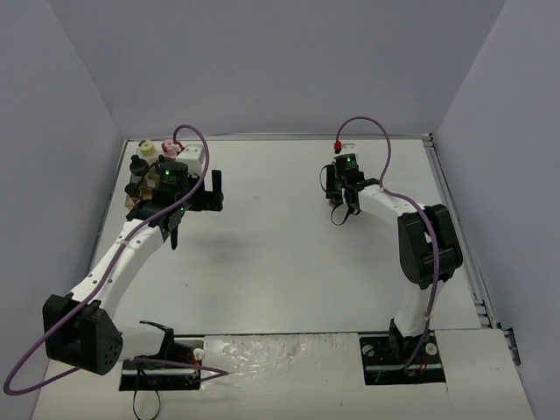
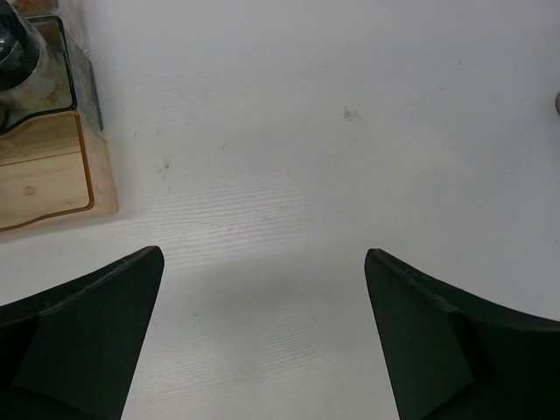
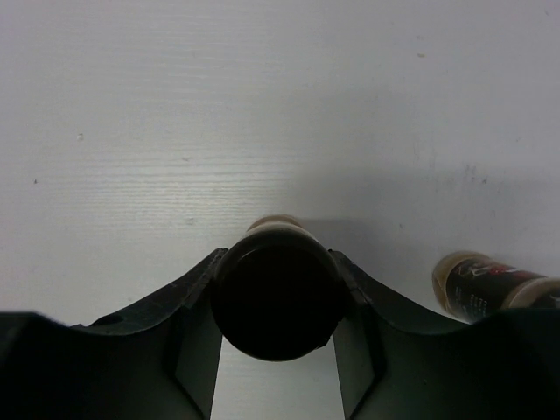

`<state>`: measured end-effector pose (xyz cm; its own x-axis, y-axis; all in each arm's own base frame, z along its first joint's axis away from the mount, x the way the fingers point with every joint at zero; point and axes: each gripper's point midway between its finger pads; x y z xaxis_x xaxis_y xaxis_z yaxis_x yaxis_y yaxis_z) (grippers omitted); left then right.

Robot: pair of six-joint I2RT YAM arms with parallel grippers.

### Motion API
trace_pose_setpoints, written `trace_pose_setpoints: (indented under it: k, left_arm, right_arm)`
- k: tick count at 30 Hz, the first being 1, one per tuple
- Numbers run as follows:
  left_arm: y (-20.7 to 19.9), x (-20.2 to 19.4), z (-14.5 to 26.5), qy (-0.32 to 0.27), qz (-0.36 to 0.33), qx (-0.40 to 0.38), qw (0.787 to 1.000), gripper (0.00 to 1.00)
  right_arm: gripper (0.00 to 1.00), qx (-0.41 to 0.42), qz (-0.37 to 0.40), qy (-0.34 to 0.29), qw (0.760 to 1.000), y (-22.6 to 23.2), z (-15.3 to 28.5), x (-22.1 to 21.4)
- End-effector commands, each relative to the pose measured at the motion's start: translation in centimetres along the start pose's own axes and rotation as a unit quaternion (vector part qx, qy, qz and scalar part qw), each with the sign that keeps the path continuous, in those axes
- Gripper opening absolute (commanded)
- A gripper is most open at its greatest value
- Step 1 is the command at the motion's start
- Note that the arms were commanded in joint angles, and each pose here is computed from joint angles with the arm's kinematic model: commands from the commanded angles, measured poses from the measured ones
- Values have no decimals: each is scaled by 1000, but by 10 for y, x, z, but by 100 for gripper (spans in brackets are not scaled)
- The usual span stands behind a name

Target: Organize the condiment bottles

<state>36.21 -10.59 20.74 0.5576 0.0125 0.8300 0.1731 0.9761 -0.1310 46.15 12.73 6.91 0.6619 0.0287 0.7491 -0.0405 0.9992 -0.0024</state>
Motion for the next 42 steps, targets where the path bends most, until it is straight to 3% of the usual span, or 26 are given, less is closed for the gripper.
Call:
trace_pose_setpoints:
  k: [1,5,9,14,19,23,24,35,42]
  left_arm:
    - [-1,37,17,-61,-6,0,998,97]
    - [0,39,19,-67,-7,5,998,97]
    - [4,41,20,-71,-7,12,997,97]
    - [9,43,22,-78,-2,17,997,97]
    - [13,45,24,-83,6,20,996,97]
    - [14,44,23,-83,9,21,996,97]
    - [14,44,23,-83,11,22,996,97]
    - [16,42,22,-82,22,26,996,97]
    - [11,43,22,-87,37,12,995,97]
  right_arm:
    - [20,65,38,-67,995,47,13,35]
    - [7,142,110,-79,981,117,31,32]
    - [4,224,176,-79,955,184,52,13]
    - [6,305,239,-81,918,245,76,-9]
    - [14,336,278,-68,897,268,81,-25]
    - [29,341,294,-61,891,273,81,-34]
    - [39,342,295,-60,890,274,81,-35]
    - [91,344,299,-77,887,276,112,-17]
    - [100,318,273,-119,900,244,161,17]
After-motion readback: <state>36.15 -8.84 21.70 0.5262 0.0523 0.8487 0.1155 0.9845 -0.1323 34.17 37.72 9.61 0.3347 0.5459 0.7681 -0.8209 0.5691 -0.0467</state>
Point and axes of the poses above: each gripper's point midway between its finger pads, its own z axis back along the fingers, its own y axis along the line the jaws close on, x = y × z, and after that the axes turned 1 degree about z, right-handed
